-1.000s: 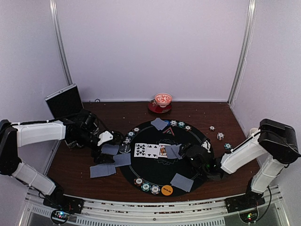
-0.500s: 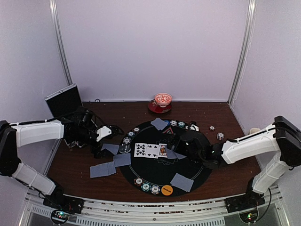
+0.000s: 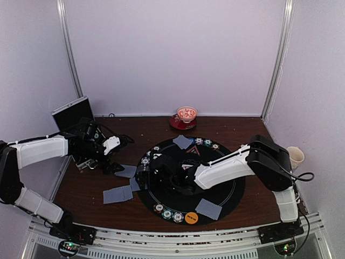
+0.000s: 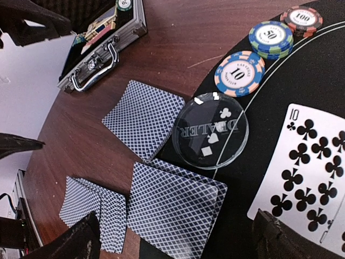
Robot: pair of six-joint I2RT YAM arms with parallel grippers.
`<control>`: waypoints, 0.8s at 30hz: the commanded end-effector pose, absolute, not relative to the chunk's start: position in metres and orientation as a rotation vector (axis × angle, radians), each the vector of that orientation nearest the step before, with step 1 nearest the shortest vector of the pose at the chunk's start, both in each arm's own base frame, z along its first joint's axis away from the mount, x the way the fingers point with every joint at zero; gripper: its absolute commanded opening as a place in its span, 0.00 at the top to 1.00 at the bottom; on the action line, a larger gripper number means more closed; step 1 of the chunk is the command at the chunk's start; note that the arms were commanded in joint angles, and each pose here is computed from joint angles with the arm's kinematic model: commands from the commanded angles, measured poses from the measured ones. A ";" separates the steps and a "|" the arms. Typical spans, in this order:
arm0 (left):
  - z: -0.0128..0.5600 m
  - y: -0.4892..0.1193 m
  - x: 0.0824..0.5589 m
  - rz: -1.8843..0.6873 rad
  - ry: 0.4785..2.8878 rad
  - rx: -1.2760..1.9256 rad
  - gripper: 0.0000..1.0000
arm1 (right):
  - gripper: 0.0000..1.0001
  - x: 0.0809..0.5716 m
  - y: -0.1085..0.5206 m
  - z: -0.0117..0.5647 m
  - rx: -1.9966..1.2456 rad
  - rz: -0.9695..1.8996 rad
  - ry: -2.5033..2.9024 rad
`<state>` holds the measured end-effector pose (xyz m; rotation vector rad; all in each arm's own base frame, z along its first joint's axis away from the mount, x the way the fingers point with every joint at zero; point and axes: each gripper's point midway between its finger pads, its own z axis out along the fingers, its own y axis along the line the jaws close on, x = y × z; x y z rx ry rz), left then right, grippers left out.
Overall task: Distribute texas hold em gaming equipment
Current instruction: Adjust the poker card at the center of the board.
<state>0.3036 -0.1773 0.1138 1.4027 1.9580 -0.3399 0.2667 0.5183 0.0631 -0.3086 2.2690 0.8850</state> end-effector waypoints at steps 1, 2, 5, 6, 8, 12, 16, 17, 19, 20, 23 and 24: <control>0.132 -0.179 0.312 -0.322 1.899 1.378 0.02 | 0.01 0.261 0.532 0.055 -0.370 0.881 2.299; 0.133 -0.179 0.312 -0.320 1.898 1.377 0.02 | 0.01 0.261 0.532 0.052 -0.370 0.874 2.305; 0.136 -0.179 0.309 -0.318 1.886 1.390 0.02 | 0.01 0.259 0.537 0.046 -0.378 0.879 2.314; 0.139 -0.178 0.308 -0.310 1.878 1.391 0.02 | 0.01 0.257 0.540 0.043 -0.387 0.885 2.317; 0.142 -0.176 0.304 -0.297 1.864 1.410 0.02 | 0.01 0.252 0.549 0.039 -0.416 0.904 2.325; 0.152 -0.168 0.295 -0.239 1.836 1.425 0.02 | 0.01 0.240 0.570 0.034 -0.480 0.930 2.324; 0.155 -0.154 0.286 -0.160 1.831 1.436 0.02 | 0.01 0.226 0.589 0.031 -0.529 0.963 2.321; 0.154 -0.151 0.283 -0.145 1.831 1.439 0.02 | 0.01 0.223 0.594 0.032 -0.536 0.971 2.318; 0.152 -0.146 0.277 -0.118 1.826 1.442 0.02 | 0.01 0.219 0.602 0.031 -0.545 0.978 2.316; 0.150 -0.144 0.275 -0.109 1.830 1.437 0.02 | 0.01 0.217 0.607 0.031 -0.549 0.978 2.316; 0.146 -0.141 0.274 -0.085 1.834 1.423 0.02 | 0.01 0.211 0.616 0.027 -0.564 0.970 2.325; 0.146 -0.140 0.276 -0.077 1.839 1.412 0.02 | 0.01 0.210 0.618 0.028 -0.562 0.969 2.326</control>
